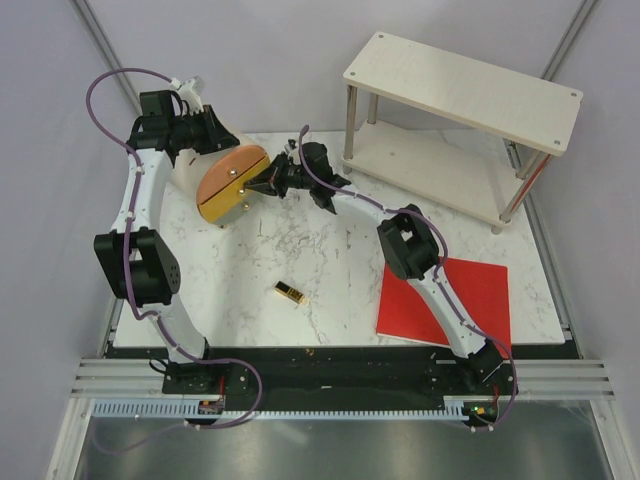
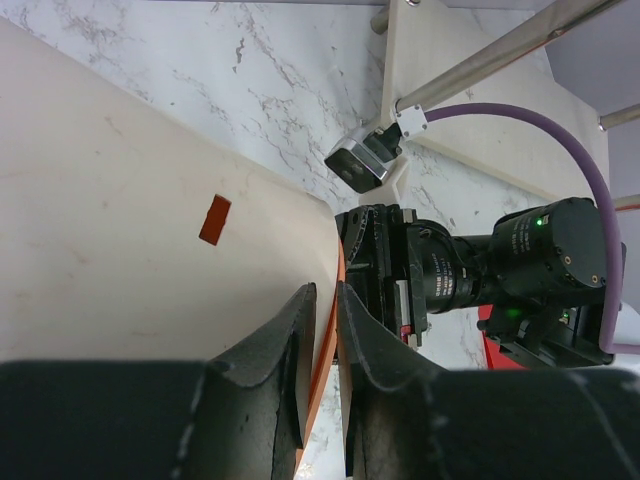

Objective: Organize the makeup

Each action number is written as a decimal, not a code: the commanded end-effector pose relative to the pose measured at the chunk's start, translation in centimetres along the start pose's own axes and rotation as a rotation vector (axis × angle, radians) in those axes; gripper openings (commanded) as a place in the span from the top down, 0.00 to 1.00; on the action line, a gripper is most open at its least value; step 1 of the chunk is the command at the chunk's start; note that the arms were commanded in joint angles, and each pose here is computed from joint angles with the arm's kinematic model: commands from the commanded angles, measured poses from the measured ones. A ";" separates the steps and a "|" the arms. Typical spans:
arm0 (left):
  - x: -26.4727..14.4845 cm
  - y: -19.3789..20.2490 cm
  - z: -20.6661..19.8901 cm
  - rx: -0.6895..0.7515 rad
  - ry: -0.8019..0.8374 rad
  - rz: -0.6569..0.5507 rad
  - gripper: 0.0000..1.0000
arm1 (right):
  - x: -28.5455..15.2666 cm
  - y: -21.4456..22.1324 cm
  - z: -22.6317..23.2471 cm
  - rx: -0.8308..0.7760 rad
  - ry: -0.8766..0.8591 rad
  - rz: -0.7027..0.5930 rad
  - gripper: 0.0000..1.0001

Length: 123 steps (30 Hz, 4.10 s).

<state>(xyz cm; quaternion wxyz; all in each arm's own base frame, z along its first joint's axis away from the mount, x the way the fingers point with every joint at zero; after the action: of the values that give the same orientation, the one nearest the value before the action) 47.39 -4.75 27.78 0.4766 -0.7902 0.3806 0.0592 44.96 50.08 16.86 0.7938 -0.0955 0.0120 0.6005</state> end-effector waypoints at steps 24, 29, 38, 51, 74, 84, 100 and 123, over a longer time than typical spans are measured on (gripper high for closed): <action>0.6 8.0 5.3 -0.210 -0.201 0.285 0.75 | -3.2 -1.5 0.0 -0.004 -0.027 -0.081 0.64; 0.6 8.0 5.3 -0.209 -0.200 0.286 0.75 | -3.4 -0.6 -1.1 0.081 -0.091 -0.060 0.49; 0.6 8.2 5.3 -0.212 -0.201 0.291 0.75 | -2.1 0.3 -2.6 0.135 -0.112 -0.036 0.41; 0.6 7.9 5.2 -0.211 -0.199 0.284 0.75 | 0.6 2.2 -5.4 0.170 -0.041 -0.003 0.47; 0.6 8.1 5.3 -0.212 -0.198 0.288 0.75 | 2.3 1.3 -9.3 0.200 0.002 -0.042 0.52; 0.6 8.1 5.3 -0.211 -0.201 0.289 0.75 | 3.2 2.4 -9.0 0.203 -0.006 -0.020 0.55; 0.7 8.2 5.4 -0.212 -0.200 0.291 0.75 | 4.2 4.0 -9.5 0.244 0.009 -0.030 0.64; 0.7 8.1 5.7 -0.208 -0.214 0.289 0.75 | 2.1 4.8 -8.5 0.281 -0.031 -0.006 0.81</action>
<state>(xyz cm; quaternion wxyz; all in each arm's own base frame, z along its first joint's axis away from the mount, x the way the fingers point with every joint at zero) 47.35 -4.73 27.21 0.4713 -0.7899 0.3860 0.0704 42.76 51.82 6.98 0.8116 0.0148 0.0590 0.5810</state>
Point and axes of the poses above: each gripper's point midway between its finger pads, its own x axis out along the fingers, its own z axis along the line the jaws close on, y = z × x, the point moved 3 cm from there along -x, back along the fingers, and after that the axes turned 4 degrees about -x, right-handed, at the moved point
